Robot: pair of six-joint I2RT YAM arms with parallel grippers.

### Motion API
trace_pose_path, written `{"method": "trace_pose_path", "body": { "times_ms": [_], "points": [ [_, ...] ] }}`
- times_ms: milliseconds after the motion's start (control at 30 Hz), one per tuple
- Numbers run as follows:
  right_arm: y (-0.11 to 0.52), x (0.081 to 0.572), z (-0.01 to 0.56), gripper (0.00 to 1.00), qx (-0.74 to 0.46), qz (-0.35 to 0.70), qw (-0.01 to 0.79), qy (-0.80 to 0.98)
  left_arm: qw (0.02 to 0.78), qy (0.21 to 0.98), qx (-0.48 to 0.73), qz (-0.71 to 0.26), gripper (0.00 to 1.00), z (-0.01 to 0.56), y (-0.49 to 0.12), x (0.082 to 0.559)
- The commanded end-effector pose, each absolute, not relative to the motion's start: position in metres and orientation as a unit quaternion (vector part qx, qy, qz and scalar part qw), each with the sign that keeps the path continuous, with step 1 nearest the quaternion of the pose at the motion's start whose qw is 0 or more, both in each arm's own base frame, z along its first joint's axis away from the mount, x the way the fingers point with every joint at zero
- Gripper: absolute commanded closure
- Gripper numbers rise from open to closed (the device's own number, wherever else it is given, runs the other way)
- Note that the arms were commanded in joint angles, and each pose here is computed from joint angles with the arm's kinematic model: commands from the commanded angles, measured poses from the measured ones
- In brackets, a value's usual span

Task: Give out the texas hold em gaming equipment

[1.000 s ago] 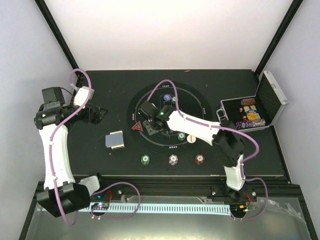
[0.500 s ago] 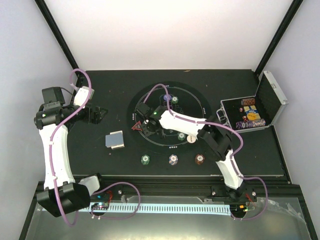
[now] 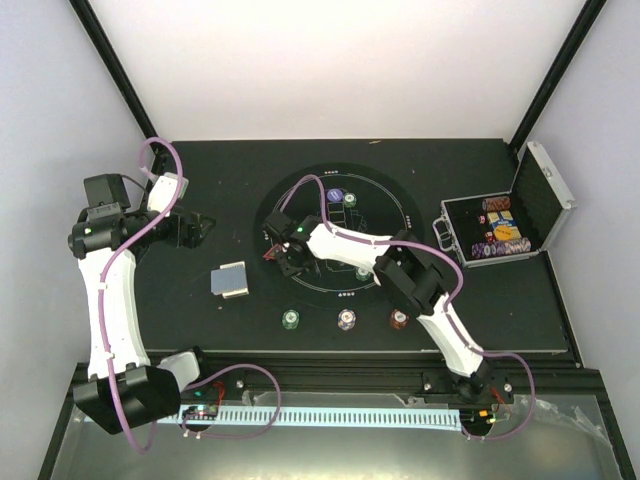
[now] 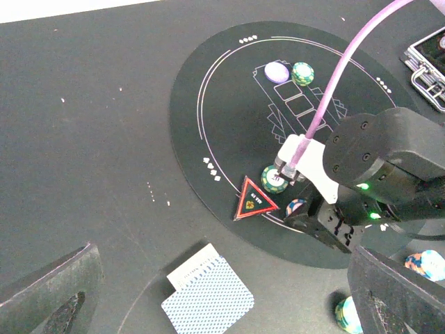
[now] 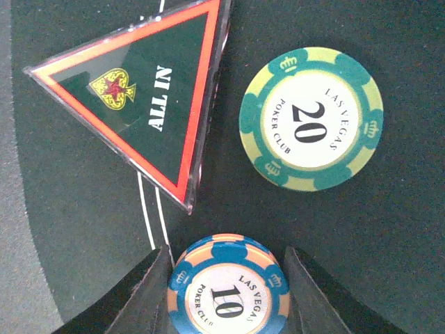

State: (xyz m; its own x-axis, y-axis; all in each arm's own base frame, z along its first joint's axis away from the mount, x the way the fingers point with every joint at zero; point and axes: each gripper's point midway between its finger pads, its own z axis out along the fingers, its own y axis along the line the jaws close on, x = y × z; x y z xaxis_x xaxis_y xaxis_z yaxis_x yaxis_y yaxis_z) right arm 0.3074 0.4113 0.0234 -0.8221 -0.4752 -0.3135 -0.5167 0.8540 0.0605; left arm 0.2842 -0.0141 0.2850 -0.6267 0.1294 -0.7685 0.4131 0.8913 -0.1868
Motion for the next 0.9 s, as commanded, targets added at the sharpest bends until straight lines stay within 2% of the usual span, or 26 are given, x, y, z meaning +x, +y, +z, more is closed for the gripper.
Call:
{"method": "trace_pose_path", "body": {
  "times_ms": [0, 167, 300, 400, 500, 667, 867],
  "points": [
    [0.417, 0.315, 0.021, 0.8, -0.251, 0.072, 0.154, 0.953, 0.417, 0.876, 0.158, -0.182, 0.01, 0.299, -0.017, 0.283],
    [0.416, 0.317, 0.014, 0.8, -0.248, 0.066, 0.15, 0.955, 0.418, 0.876, 0.158, -0.181, 0.01, 0.299, -0.017, 0.282],
    [0.412, 0.322, 0.016, 0.74, -0.244, 0.065, 0.154, 0.955, 0.418, 0.876, 0.158, -0.181, 0.01, 0.298, -0.017, 0.282],
    [0.411, 0.327, 0.026, 0.65, -0.242, 0.069, 0.162, 0.954, 0.418, 0.876, 0.158, -0.181, 0.01, 0.298, -0.017, 0.282],
    [0.411, 0.326, 0.04, 0.48, -0.247, 0.073, 0.169, 0.952, 0.419, 0.875, 0.159, -0.181, 0.01, 0.299, -0.018, 0.282],
    [0.407, 0.319, 0.084, 0.28, -0.251, 0.104, 0.194, 0.943, 0.419, 0.875, 0.158, -0.185, 0.01, 0.299, -0.019, 0.281],
    [0.374, 0.293, 0.115, 0.25, -0.249, 0.112, 0.199, 0.941, 0.424, 0.872, 0.157, -0.19, 0.01, 0.302, -0.021, 0.28]
  ]
}}
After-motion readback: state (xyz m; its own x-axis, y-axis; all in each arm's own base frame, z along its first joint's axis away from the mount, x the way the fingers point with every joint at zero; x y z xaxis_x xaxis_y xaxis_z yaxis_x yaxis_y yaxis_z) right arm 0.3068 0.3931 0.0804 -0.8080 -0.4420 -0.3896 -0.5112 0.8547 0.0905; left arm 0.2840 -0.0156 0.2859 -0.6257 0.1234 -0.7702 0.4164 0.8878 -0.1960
